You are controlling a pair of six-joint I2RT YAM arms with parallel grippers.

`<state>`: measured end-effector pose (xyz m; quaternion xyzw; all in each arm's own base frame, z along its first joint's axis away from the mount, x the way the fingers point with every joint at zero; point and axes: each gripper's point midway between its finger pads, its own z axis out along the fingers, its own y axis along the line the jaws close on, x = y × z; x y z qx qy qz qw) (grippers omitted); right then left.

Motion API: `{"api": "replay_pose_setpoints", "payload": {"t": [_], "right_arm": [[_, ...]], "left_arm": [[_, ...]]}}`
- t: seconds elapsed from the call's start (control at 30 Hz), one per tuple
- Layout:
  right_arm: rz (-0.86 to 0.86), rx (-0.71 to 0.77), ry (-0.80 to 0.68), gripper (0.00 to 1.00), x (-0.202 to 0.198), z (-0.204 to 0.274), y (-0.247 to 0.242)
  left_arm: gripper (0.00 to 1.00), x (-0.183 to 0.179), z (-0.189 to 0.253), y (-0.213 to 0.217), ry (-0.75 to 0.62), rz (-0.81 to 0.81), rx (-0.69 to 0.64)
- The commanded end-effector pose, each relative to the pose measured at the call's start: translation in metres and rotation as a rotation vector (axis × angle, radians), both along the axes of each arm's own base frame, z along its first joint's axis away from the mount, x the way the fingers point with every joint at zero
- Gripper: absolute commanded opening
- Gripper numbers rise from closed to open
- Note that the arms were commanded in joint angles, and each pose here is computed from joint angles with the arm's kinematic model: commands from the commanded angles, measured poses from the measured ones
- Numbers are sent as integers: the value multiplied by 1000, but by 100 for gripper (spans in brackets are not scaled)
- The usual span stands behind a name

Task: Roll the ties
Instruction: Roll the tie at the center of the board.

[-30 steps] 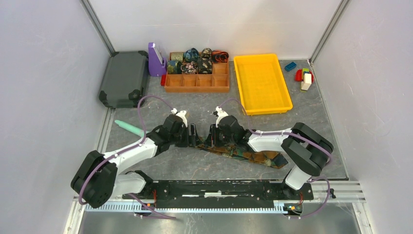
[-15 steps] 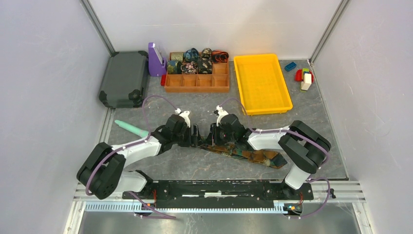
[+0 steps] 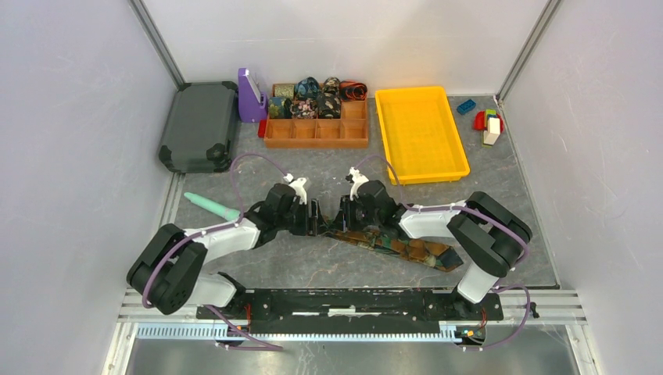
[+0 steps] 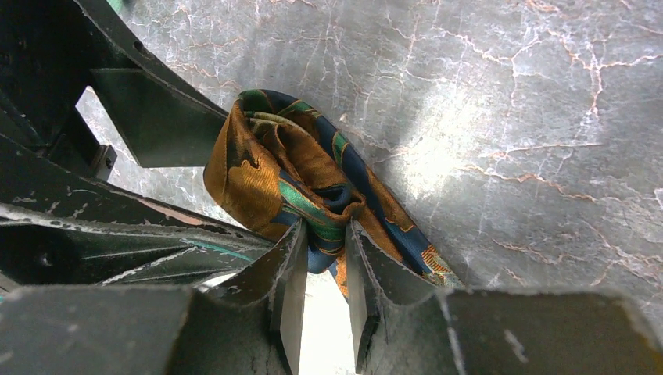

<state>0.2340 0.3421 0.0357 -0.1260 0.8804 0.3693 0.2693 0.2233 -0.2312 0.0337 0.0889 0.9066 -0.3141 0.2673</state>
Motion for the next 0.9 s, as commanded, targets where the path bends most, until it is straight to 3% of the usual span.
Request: {"api": "replay_pose_setpoints", "payload": {"t": [0.0,0.37,0.63,0.87], "right_arm": [[18,-22,-7,29,-5,-8,-7],[57,-37,22,30,-23,-20,-13],[78,-41,25,30,-25,-22,-12],[92,-35,25,30,-28,-19,-11]], "left_arm": [[69,-28,-5,-7,72,-60,-59],[68,-54,-6,-15,88,-40,-105],[80,-33,-4,12,12,114,13],[79,-19,9,30,-44,275,10]]}}
